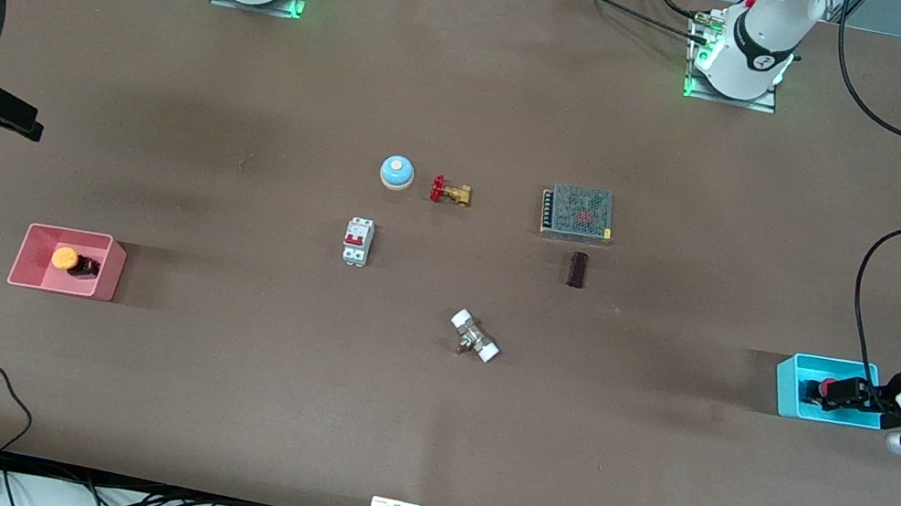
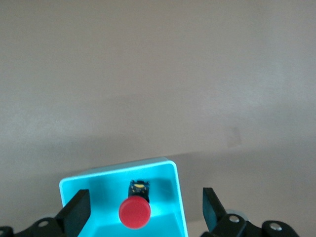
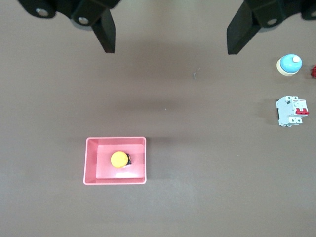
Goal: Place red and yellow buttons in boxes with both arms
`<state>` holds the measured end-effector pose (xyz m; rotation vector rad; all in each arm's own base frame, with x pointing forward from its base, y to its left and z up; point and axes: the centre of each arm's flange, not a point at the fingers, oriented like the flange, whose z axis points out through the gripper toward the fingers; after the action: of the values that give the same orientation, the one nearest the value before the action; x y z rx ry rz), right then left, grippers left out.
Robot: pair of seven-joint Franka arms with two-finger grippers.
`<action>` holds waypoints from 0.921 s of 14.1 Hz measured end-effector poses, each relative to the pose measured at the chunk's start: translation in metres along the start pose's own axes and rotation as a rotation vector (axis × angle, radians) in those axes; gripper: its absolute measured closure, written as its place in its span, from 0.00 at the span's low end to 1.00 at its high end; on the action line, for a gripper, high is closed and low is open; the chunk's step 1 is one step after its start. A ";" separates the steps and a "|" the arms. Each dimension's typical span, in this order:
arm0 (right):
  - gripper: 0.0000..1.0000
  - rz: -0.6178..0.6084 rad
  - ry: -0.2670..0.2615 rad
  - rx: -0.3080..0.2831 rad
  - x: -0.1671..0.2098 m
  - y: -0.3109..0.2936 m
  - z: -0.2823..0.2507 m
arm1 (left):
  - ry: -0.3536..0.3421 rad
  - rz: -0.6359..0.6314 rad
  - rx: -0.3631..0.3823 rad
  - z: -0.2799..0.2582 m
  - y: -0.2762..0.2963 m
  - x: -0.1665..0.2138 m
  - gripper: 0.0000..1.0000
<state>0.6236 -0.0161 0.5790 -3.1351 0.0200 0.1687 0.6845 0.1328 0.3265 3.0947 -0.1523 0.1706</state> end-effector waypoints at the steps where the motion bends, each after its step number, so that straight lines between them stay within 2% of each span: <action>1: 0.00 0.005 0.005 -0.001 -0.005 0.001 -0.005 | -0.012 -0.010 -0.002 -0.009 0.008 0.001 0.00; 6: 0.00 0.044 -0.001 -0.025 -0.018 0.017 -0.013 | -0.081 -0.071 -0.010 -0.072 0.072 0.000 0.00; 9: 0.00 0.044 -0.017 -0.036 -0.018 0.013 -0.003 | -0.094 -0.077 0.002 -0.117 0.100 -0.007 0.00; 13: 0.00 0.040 -0.003 -0.026 -0.036 0.014 0.008 | -0.087 -0.068 0.025 -0.161 0.116 -0.018 0.00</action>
<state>0.5869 -0.0298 0.5746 -3.1618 0.0817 0.1748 0.6376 0.0262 0.4882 3.1283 -0.0480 0.0355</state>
